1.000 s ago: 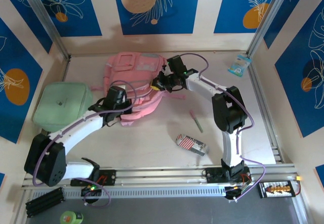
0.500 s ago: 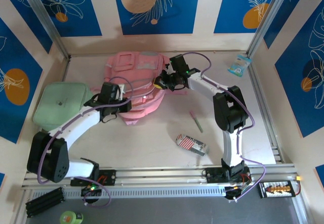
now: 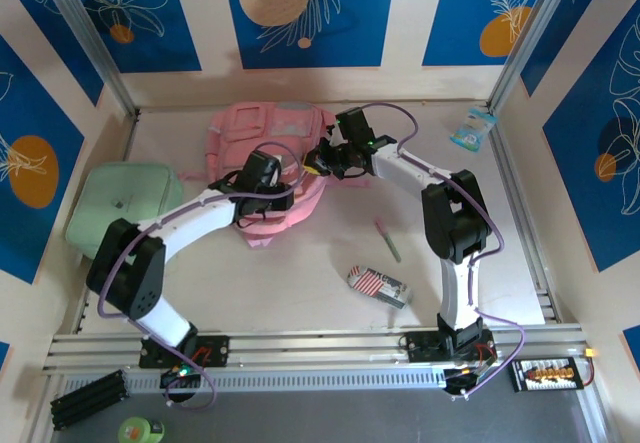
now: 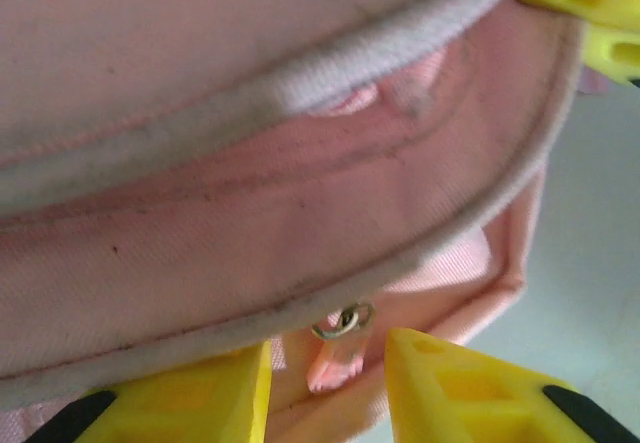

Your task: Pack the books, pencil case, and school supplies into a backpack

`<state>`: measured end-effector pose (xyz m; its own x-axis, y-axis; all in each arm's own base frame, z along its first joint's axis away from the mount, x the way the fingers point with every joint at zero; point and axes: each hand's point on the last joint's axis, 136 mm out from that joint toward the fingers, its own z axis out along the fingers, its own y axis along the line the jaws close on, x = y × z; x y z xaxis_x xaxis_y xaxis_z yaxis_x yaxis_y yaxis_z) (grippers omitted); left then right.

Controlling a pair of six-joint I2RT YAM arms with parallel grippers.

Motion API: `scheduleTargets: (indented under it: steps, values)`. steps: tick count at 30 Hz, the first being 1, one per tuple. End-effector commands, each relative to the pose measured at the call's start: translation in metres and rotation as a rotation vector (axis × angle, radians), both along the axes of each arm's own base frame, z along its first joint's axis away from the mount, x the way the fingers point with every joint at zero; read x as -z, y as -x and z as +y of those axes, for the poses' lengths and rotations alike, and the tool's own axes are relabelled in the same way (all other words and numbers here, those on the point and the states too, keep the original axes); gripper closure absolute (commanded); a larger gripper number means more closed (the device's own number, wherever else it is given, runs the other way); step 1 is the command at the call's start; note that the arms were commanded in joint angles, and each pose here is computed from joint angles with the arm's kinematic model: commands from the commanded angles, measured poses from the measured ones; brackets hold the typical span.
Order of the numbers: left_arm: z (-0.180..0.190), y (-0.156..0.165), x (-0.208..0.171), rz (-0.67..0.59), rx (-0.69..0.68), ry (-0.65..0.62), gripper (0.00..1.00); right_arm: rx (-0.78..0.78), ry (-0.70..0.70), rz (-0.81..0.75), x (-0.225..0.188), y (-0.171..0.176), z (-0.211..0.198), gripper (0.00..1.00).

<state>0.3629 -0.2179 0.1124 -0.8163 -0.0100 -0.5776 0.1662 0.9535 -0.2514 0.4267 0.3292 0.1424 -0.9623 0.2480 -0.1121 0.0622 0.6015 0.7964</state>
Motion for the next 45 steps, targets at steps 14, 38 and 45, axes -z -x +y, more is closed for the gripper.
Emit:
scheduleTargets:
  steps: [14, 38, 45]
  values:
    - [0.013, -0.007, -0.008, 0.011, -0.1, -0.079, 1.0, -0.025, -0.042, -0.098, -0.033, 0.003, 0.001, 0.98]
    - [0.155, 0.015, 0.017, 0.171, -0.287, -0.296, 0.98, 0.021, 0.041, -0.172, -0.039, -0.002, -0.015, 0.98]
    - [0.179, -0.008, 0.01, 0.147, -0.315, -0.364, 0.96, 0.022, 0.041, -0.179, -0.041, 0.0, -0.017, 0.98]
